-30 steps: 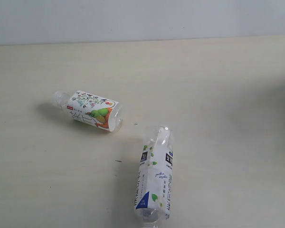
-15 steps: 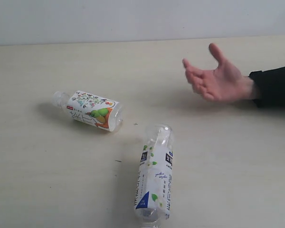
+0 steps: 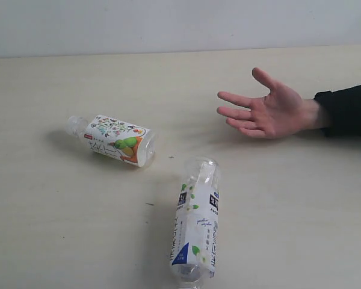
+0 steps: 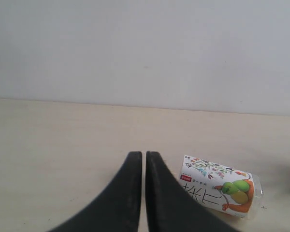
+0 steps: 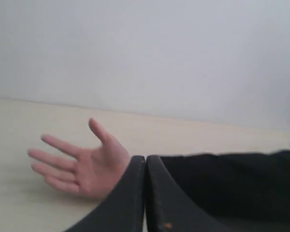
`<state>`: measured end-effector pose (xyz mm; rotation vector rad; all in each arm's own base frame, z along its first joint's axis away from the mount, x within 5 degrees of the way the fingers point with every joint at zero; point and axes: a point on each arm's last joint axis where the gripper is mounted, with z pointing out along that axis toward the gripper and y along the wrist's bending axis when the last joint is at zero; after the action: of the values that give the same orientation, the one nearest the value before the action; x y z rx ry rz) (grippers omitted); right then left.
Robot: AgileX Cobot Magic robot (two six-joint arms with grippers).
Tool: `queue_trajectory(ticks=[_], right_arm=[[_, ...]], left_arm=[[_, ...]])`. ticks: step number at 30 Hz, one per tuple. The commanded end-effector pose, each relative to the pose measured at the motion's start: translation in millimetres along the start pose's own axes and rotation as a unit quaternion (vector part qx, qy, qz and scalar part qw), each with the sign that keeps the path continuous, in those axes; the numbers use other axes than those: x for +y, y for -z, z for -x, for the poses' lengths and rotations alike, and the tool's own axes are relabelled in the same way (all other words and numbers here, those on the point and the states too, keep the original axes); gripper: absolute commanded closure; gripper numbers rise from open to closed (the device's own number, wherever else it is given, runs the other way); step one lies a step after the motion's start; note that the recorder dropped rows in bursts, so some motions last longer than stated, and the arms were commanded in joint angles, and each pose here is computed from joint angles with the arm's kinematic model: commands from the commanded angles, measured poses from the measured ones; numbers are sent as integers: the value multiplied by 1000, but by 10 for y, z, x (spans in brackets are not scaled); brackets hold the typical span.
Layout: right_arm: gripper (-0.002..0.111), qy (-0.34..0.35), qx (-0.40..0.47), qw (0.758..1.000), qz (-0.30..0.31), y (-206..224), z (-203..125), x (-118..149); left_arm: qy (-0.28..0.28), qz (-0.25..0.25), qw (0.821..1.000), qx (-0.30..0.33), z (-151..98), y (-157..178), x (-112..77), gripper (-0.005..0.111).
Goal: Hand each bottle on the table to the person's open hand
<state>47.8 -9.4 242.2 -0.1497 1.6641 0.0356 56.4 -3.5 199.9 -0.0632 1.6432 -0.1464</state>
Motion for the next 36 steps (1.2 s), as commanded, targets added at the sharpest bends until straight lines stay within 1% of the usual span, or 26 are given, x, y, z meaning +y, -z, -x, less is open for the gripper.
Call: queue_trajectory(ticks=[1, 2, 4, 5, 6, 7, 8, 9, 10, 11, 12, 13, 14, 15, 17, 19, 22, 24, 25, 30, 32, 34, 35, 36], right_arm=[[108, -21, -147, 985, 91, 131, 400, 128], [108, -25, -190, 974, 119, 182, 500, 166], [108, -46, -233, 959, 154, 237, 586, 211], [108, -116, -244, 945, 185, 266, 626, 229], [108, -165, -231, 939, 192, 260, 619, 222], [108, -217, -152, 948, 175, 118, 535, 228], [108, -223, -111, 955, 162, 47, 483, 235], [108, -220, -40, 964, 143, -106, 397, 275], [108, -203, -14, 969, 140, -176, 366, 302], [108, -173, 35, 975, 138, -298, 299, 356], [108, -157, 67, 976, 137, -363, 248, 387], [108, -156, 133, 969, 140, -494, 144, 460], [108, -145, 170, 964, 145, -581, 87, 512], [108, -147, 211, 955, 148, -665, 44, 564], [108, -120, 293, 933, 169, -815, 57, 676], [108, -101, 383, 896, 202, -933, 122, 800], [108, -91, 484, 839, 231, -1036, 216, 925], [108, -80, 507, 822, 248, -1034, 266, 989], [108, -76, 509, 819, 255, -1028, 290, 1022], [108, -75, 503, 820, 264, -999, 441, 1195], [108, -62, 508, 822, 249, -979, 466, 1230], [108, -38, 534, 818, 213, -954, 447, 1304], [108, -20, 541, 819, 188, -972, 433, 1356], [108, -13, 543, 821, 176, -987, 419, 1396]], left_arm=[[0, -2, 1000, -3, -6, 2, -1, 101], [0, -2, 1000, -3, -6, 2, -1, 101], [0, -2, 1000, -3, -6, 2, -1, 101], [0, -2, 1000, -3, -6, 2, -1, 101], [0, -2, 1000, -3, -6, 2, -1, 101], [0, -2, 1000, -3, -6, 2, -1, 101], [0, -2, 1000, -3, -6, 2, -1, 101], [0, -2, 1000, -3, -6, 2, -1, 101], [0, -2, 1000, -3, -6, 2, -1, 101], [0, -2, 1000, -3, -6, 2, -1, 101], [0, -2, 1000, -3, -6, 2, -1, 101], [0, -2, 1000, -3, -6, 2, -1, 101], [0, -2, 1000, -3, -6, 2, -1, 101], [0, -2, 1000, -3, -6, 2, -1, 101], [0, -2, 1000, -3, -6, 2, -1, 101], [0, -2, 1000, -3, -6, 2, -1, 101], [0, -2, 1000, -3, -6, 2, -1, 101], [0, -2, 1000, -3, -6, 2, -1, 101], [0, -2, 1000, -3, -6, 2, -1, 101], [0, -2, 1000, -3, -6, 2, -1, 101], [0, -2, 1000, -3, -6, 2, -1, 101], [0, -2, 1000, -3, -6, 2, -1, 101], [0, -2, 1000, -3, -6, 2, -1, 101], [0, -2, 1000, -3, -6, 2, -1, 101]])
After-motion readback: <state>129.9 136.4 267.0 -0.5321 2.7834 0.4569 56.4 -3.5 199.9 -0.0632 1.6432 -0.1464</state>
